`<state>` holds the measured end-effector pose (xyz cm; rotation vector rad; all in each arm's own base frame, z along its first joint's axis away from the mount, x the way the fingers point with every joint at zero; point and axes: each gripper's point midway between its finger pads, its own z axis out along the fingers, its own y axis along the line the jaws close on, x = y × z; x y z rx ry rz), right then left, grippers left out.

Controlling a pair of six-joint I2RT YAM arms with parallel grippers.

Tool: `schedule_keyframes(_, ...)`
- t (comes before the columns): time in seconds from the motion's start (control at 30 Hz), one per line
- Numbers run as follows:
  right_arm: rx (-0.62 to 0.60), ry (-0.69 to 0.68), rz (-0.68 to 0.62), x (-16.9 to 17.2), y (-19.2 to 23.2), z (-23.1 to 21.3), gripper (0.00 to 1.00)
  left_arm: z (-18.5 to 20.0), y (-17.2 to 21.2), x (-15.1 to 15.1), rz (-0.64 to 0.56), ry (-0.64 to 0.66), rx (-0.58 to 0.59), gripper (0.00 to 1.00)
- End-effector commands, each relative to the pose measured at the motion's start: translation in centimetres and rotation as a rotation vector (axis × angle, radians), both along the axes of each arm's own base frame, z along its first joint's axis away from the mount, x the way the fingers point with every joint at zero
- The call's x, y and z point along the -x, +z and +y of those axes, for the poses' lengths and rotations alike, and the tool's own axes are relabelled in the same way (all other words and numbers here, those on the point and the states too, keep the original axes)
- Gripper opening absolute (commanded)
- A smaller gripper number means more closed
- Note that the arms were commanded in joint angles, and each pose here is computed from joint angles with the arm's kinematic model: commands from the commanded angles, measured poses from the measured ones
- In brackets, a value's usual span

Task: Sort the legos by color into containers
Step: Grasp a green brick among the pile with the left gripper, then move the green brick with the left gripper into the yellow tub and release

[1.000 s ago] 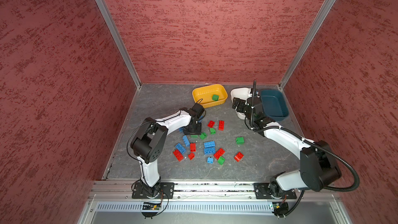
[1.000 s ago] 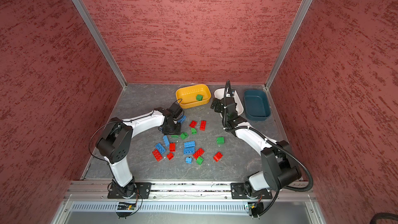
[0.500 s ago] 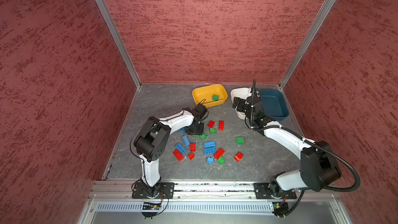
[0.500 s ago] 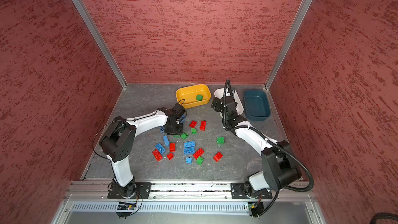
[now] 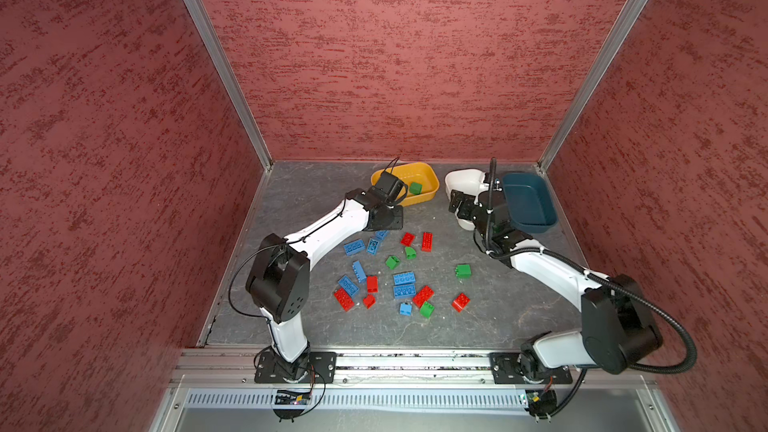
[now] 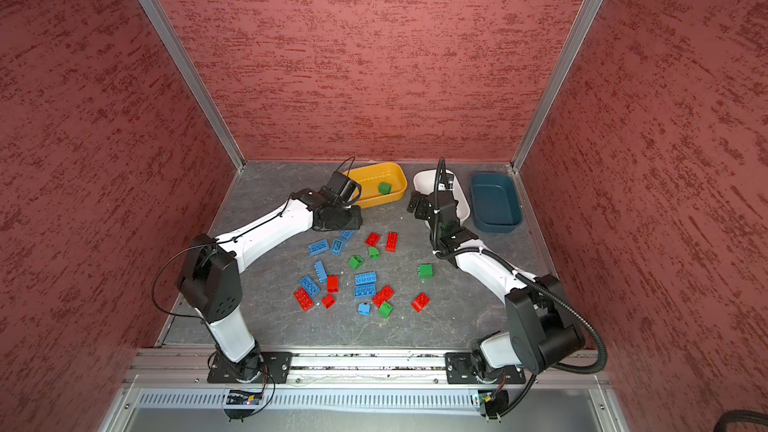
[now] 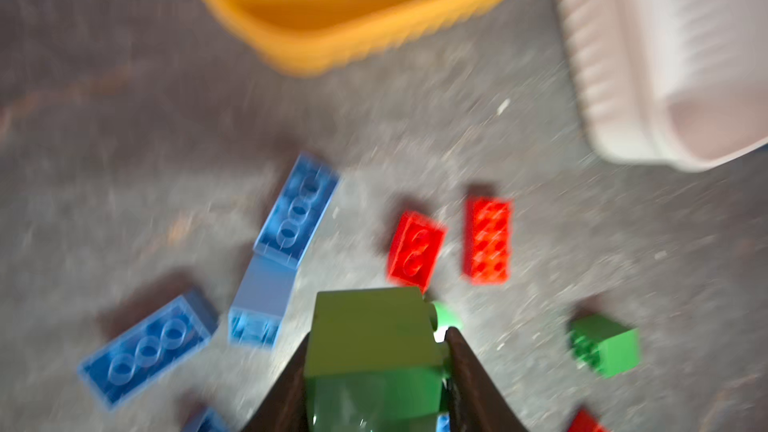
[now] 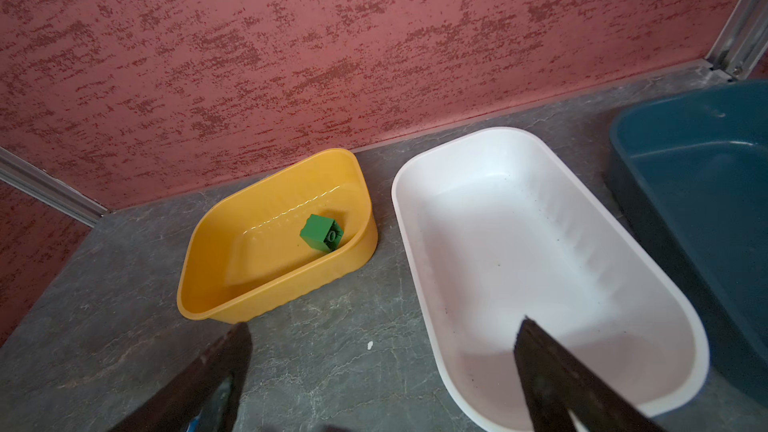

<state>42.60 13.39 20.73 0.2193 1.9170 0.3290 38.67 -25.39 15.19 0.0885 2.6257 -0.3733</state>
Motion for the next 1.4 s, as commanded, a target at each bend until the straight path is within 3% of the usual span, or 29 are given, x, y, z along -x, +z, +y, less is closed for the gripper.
schedule_keyframes(0.0,-0.011,0.006,-0.032,0.0,1.1,0.1,0.99,-1.3,1.0,-3.8,-0.08,-0.023,0.043,0.27)
schedule_keyframes(0.33,-0.032,-0.01,0.031,0.6,-0.1,-0.2,0.99,-1.8,2.9,-14.5,-0.22,0.032,0.23,0.27)
schedule_keyframes(0.53,-0.057,-0.017,0.055,1.2,-0.6,-0.3,0.99,-0.2,0.8,-19.5,-0.212,0.124,0.231,0.27)
schedule_keyframes(0.7,-0.007,0.119,0.123,1.2,-1.8,1.9,0.99,0.2,0.6,-22.1,-0.218,0.155,0.228,0.36)
schedule_keyframes(0.87,0.019,0.244,0.229,0.9,-4.1,4.3,0.99,-0.7,1.8,-22.5,-0.235,0.122,0.252,0.54)
schedule_keyframes(1.17,-0.04,0.25,0.26,0.5,-5.7,5.1,0.99,-0.7,2.3,-21.2,-0.225,0.104,0.241,0.58)
schedule_keyframes(1.37,-0.042,0.299,0.338,1.2,-7.9,6.7,0.93,-0.4,3.7,-20.1,-0.243,0.113,0.264,0.82)
